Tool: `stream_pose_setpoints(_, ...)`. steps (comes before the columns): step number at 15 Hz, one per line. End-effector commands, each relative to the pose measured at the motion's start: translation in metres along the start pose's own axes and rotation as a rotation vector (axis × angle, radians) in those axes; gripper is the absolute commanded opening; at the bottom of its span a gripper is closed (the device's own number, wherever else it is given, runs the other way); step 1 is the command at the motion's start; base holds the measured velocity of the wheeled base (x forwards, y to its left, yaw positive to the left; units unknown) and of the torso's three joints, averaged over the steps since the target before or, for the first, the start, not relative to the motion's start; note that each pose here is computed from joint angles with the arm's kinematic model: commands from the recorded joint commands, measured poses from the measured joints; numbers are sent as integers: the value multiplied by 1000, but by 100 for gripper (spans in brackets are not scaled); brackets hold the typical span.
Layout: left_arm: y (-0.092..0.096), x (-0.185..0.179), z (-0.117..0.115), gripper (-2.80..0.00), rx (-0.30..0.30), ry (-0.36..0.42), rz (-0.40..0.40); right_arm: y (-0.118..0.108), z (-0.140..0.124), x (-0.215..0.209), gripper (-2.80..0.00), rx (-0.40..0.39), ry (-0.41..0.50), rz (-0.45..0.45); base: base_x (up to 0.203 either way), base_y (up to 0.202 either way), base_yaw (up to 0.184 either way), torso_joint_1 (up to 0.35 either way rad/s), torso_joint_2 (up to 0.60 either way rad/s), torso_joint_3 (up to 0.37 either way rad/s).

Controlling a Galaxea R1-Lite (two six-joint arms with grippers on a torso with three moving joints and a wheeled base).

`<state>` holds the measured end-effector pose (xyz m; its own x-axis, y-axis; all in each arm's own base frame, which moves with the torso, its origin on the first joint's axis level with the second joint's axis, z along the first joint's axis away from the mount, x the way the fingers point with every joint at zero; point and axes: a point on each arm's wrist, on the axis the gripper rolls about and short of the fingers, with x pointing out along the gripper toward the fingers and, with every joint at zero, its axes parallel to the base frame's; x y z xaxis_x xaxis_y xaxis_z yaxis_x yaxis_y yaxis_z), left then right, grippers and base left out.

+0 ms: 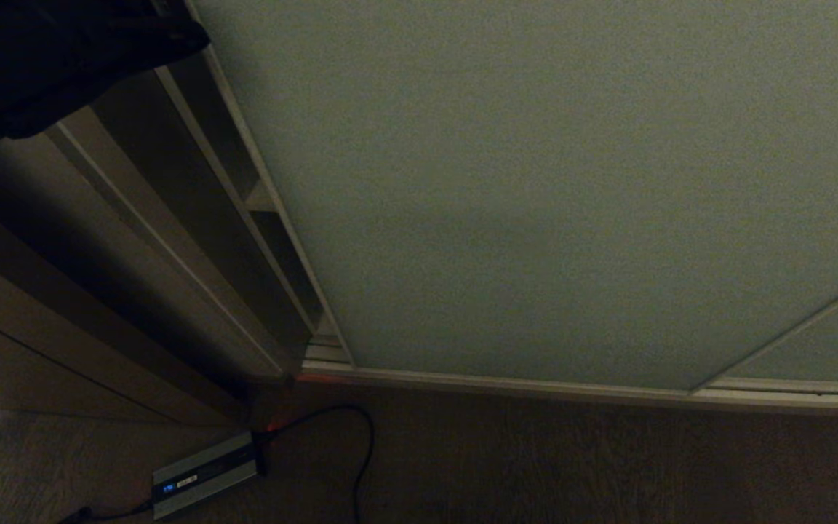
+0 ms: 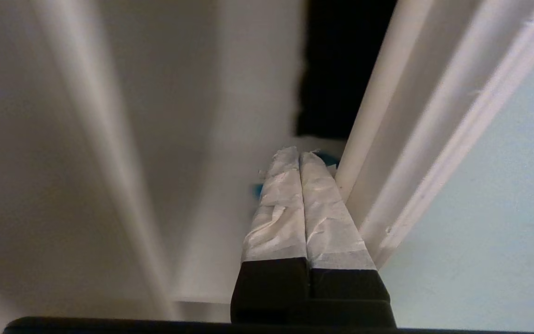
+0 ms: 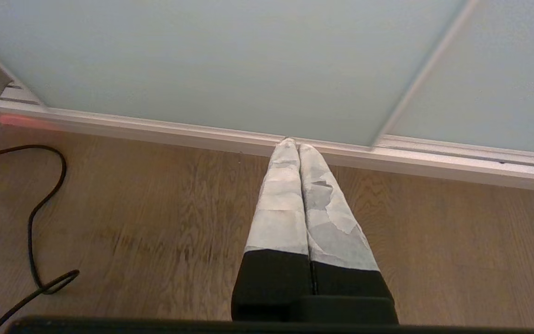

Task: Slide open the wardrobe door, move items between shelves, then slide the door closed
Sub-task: Open the door

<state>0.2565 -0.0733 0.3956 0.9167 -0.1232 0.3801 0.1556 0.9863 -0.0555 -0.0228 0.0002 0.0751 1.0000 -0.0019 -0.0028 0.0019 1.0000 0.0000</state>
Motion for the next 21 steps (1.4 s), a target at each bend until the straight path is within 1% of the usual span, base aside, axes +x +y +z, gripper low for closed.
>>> stream_pose_setpoints(1, -23, 1, -4, -280, -35, 12, -71, 0, -1, 0, -280, 0, 3, 0, 0, 0, 0, 0, 0, 0)
stream_pose_setpoints(3, -46, 2, -11, -280, -62, 34, -135, 0, -1, 0, -280, 0, 3, 0, 0, 0, 0, 0, 0, 0)
stream_pose_setpoints(4, -56, 3, -11, -280, -75, 34, -142, 0, -1, 0, -280, 0, 3, 0, 0, 0, 0, 0, 0, 0)
stream_pose_setpoints(6, -68, 2, -7, -280, -103, 29, -165, 0, -1, 0, -280, 0, 3, 0, 0, 0, 0, 0, 0, 0)
stream_pose_setpoints(8, -87, -6, -7, -280, -126, 57, -230, 0, -1, 0, -280, 0, 3, 1, 0, 0, 0, 0, 0, 0)
stream_pose_setpoints(10, -107, -15, -9, -280, -137, 102, -299, 0, -1, 0, -280, 0, 3, 0, 0, 0, 0, 0, 0, 0)
stream_pose_setpoints(11, -111, -18, -9, -280, -144, 113, -308, 0, -1, 0, -280, 0, 3, 0, 0, 0, 0, 0, 0, 0)
stream_pose_setpoints(13, -105, -21, -3, -280, -151, 100, -255, 0, -1, 0, -280, 0, 3, 0, 0, 0, 0, 0, 0, 0)
stream_pose_setpoints(14, -97, -24, 5, -280, -152, 81, -221, 0, -1, 0, -280, 0, 3, 0, 0, 0, 0, 0, 0, 0)
stream_pose_setpoints(16, -66, -23, 18, -280, -117, 47, -120, 0, -1, 0, -280, 0, 3, 0, 0, 0, 0, 0, 0, 0)
stream_pose_setpoints(17, -53, -30, 28, -280, -95, 64, -97, 0, -1, 0, -280, 0, 3, 1, 0, 0, 0, 0, 0, 0)
stream_pose_setpoints(19, -33, -55, 39, -280, -34, 202, -106, 0, -1, 0, -280, 0, 3, 2, 0, 0, 0, 0, 0, 0)
stream_pose_setpoints(20, -23, -75, 46, -280, -10, 263, -114, 0, -1, 0, -280, 0, 3, 0, 0, 0, 0, 0, 0, 0)
stream_pose_setpoints(21, -16, -88, 44, -280, 9, 315, -114, 0, -1, 0, -280, 0, 3, 0, 0, 0, 0, 0, 0, 0)
